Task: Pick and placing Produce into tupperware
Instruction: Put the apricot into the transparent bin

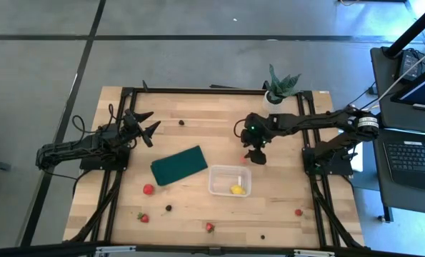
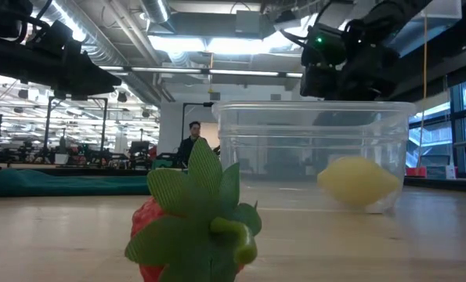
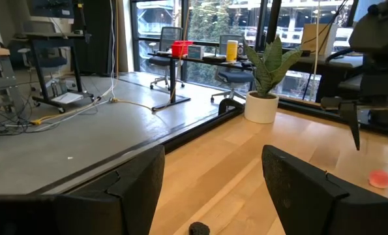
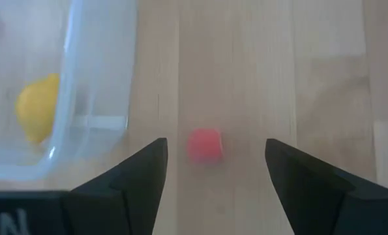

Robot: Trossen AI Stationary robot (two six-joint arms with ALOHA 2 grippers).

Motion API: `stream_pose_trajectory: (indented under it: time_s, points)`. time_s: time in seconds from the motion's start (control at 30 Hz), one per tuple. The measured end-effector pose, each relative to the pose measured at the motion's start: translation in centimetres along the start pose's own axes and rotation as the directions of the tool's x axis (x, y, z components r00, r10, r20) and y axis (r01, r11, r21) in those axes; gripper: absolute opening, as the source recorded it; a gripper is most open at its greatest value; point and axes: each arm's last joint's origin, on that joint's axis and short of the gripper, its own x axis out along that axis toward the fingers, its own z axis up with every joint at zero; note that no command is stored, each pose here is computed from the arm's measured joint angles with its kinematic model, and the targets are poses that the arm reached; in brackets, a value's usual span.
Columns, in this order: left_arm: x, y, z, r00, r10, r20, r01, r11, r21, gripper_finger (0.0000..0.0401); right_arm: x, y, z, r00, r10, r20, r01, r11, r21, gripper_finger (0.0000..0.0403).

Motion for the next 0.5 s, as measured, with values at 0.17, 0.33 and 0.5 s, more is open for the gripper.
stream_pose_trajectory:
  time_s: [0.17,0.33,0.5]
  points:
    - [0.0,0.0,0.0,1.000,0.000,0.000,0.000,1.000,-0.003,0.0250,0.6,-0.2,-0.9,1.000,-0.031,0.002,0.031,1.000,-0.005,0.0259]
    - [0.0,0.0,0.0,1.000,0.000,0.000,0.000,1.000,-0.003,0.0250,1.0,-0.3,-1.4,0.999,-0.040,0.005,0.040,0.999,-0.014,0.0259]
    - [0.0,0.0,0.0,1.000,0.000,0.000,0.000,1.000,-0.003,0.0250,1.5,-0.3,-1.9,0.997,-0.078,0.025,0.079,0.996,-0.048,0.0259]
